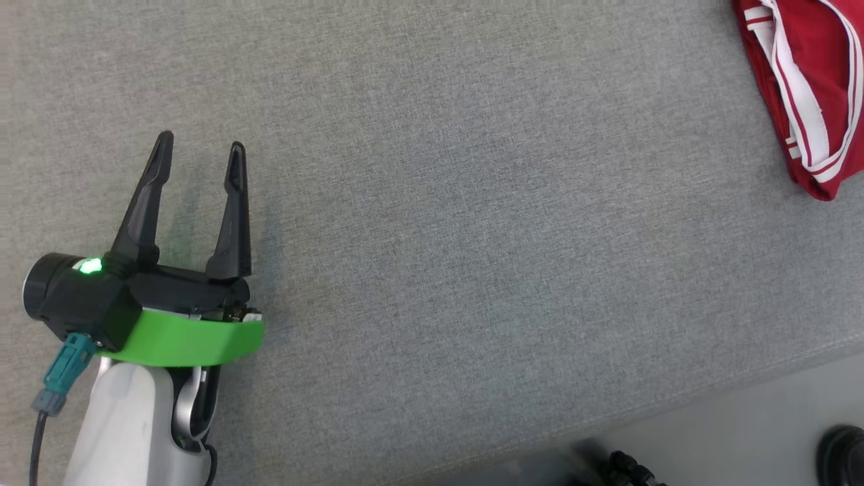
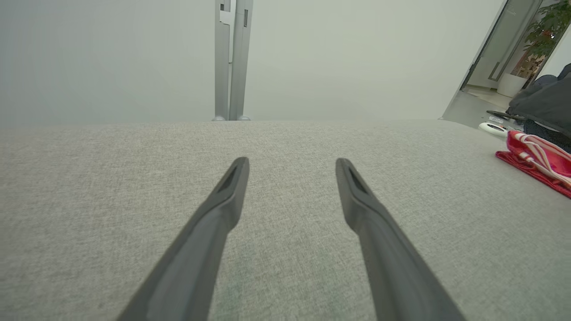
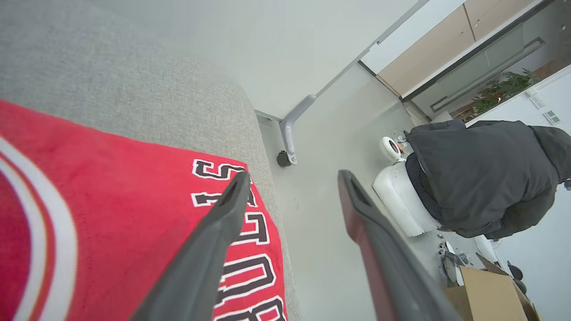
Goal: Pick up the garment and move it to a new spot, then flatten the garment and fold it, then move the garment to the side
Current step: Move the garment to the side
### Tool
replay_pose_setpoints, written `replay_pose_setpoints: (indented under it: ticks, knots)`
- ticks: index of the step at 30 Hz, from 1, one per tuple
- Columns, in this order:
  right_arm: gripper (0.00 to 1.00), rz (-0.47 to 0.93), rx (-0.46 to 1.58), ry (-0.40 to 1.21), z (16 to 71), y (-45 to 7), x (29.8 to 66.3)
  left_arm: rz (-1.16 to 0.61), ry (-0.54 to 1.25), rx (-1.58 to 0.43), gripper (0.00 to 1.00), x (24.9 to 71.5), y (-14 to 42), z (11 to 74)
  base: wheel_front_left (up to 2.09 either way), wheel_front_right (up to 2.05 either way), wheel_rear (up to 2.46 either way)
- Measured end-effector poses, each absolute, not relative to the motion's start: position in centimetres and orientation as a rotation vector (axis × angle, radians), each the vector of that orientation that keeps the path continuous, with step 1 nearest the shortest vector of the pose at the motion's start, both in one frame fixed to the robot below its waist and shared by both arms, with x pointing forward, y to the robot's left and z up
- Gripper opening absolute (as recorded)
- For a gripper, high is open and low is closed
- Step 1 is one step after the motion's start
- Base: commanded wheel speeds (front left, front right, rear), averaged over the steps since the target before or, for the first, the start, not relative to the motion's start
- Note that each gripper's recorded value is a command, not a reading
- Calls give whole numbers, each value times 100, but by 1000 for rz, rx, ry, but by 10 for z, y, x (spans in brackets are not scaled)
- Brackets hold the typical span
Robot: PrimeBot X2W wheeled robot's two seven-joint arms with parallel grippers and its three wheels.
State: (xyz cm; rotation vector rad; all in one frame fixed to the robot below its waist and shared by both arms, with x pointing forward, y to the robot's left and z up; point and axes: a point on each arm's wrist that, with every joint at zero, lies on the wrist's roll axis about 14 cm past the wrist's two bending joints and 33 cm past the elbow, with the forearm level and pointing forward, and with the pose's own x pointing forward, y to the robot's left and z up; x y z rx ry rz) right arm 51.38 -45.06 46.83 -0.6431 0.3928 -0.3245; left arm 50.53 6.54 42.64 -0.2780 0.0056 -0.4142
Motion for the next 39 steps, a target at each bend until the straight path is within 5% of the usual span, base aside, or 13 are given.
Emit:
replay_pose_setpoints:
  ticks: [17, 39]
  knots:
    - [100, -182, -204, 76, 480, -310, 465, -239, -51, -280, 100, 467, 112, 477, 0, 0, 0]
    - [100, 74, 60, 38, 495, -185, 403, -53, -34, -253, 100, 382, 174, 489, 0, 0, 0]
